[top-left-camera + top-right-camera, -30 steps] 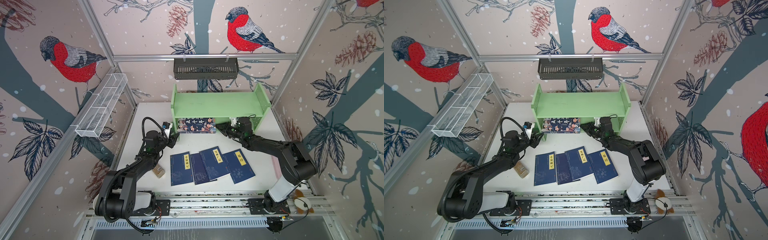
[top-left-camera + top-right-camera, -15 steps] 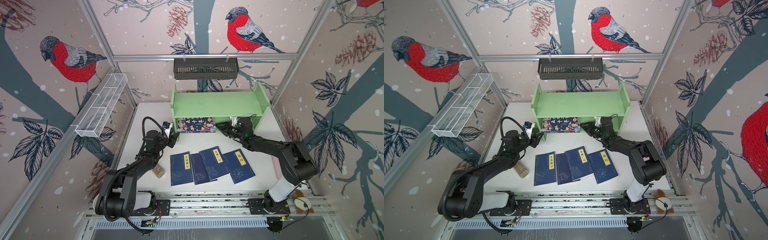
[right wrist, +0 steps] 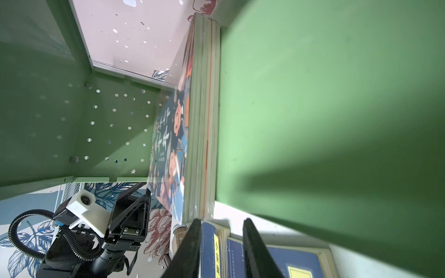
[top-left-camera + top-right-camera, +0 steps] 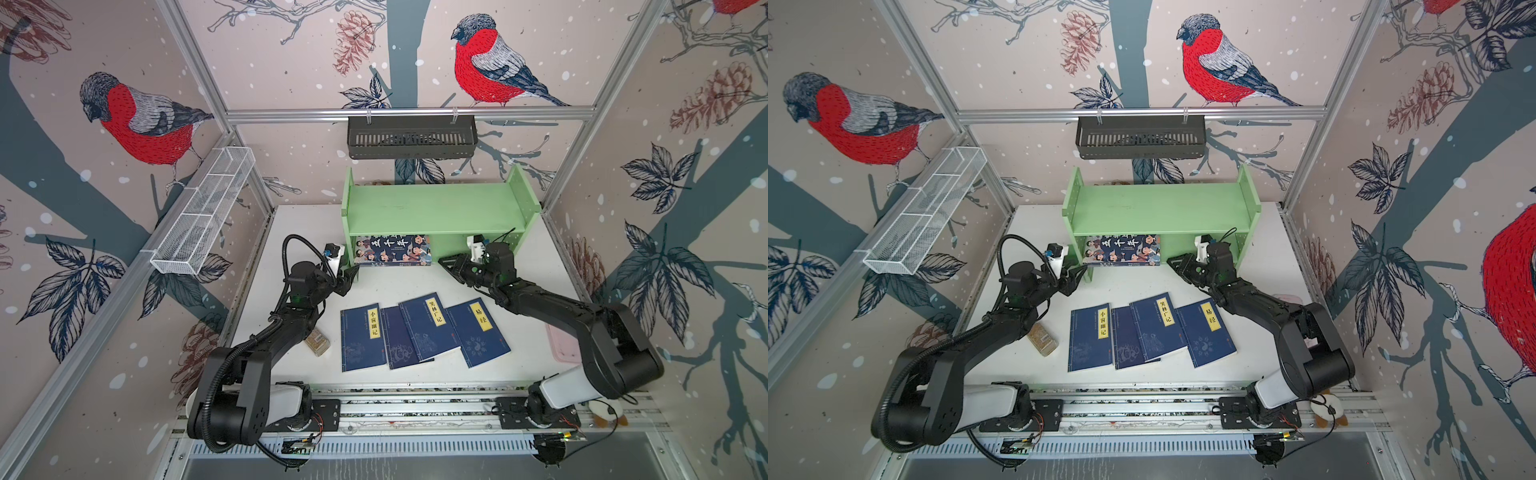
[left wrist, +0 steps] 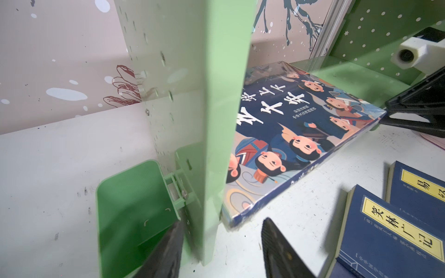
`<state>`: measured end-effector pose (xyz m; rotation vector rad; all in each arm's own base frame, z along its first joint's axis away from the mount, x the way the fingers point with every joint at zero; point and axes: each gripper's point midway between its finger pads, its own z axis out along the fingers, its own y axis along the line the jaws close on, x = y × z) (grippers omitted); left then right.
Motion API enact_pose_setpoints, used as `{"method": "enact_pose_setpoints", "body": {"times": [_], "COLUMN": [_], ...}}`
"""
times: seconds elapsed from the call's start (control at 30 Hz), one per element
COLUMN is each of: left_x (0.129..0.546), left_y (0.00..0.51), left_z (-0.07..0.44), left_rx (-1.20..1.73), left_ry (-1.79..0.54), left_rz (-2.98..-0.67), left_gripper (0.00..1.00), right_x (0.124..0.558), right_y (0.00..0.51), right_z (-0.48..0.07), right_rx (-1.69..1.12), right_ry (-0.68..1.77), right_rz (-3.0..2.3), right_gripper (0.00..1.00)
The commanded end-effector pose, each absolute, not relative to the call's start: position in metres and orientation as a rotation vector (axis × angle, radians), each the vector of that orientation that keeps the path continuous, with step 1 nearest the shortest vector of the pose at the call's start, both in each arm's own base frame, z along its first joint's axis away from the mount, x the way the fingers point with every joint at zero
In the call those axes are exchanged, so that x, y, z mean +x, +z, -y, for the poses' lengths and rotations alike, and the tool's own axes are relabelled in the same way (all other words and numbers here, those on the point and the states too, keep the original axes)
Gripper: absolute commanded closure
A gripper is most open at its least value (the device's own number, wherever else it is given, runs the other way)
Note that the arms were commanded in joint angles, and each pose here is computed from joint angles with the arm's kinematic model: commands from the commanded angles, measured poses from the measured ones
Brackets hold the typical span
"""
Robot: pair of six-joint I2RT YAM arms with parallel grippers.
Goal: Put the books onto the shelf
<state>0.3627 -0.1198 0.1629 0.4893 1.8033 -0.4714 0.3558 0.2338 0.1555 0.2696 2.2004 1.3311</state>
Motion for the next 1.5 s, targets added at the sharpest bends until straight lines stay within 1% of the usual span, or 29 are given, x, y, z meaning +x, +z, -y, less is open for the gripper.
{"method": "enact_pose_setpoints", "body": {"times": [0.0,0.27,0.43,0.77,1.47], "left_x": [0.363,0.367,0.369,0.371,0.371], "left_y": [0.169,0.171,0.172,0.169,0.168], "left_z": [0.121,0.121,0.12,0.119,0.119], "left_rx": [0.517,0.506,0.503,0.503,0.501], "left_ry": [-0.456,-0.456,-0.451,-0.443,-0.442], "left_rz": [-1.768,-1.766,-1.766,-1.774,-1.771], "left_gripper": [0.48,0.5,0.51,0.53,0.54], "right_x": [0.347,0.339,0.342,0.349,0.361], "right_y": [0.158,0.162,0.16,0.159,0.162], "right_z": [-0.236,-0.257,-0.265,-0.273,-0.279], "right_rx": [0.23,0.17,0.163,0.156,0.163], "right_ry": [1.329,1.402,1.427,1.444,1.451], "right_rz": [-2.201,-2.194,-2.192,-2.19,-2.18], "right_gripper": [0.73,0.8,0.81,0.82,0.82]}}
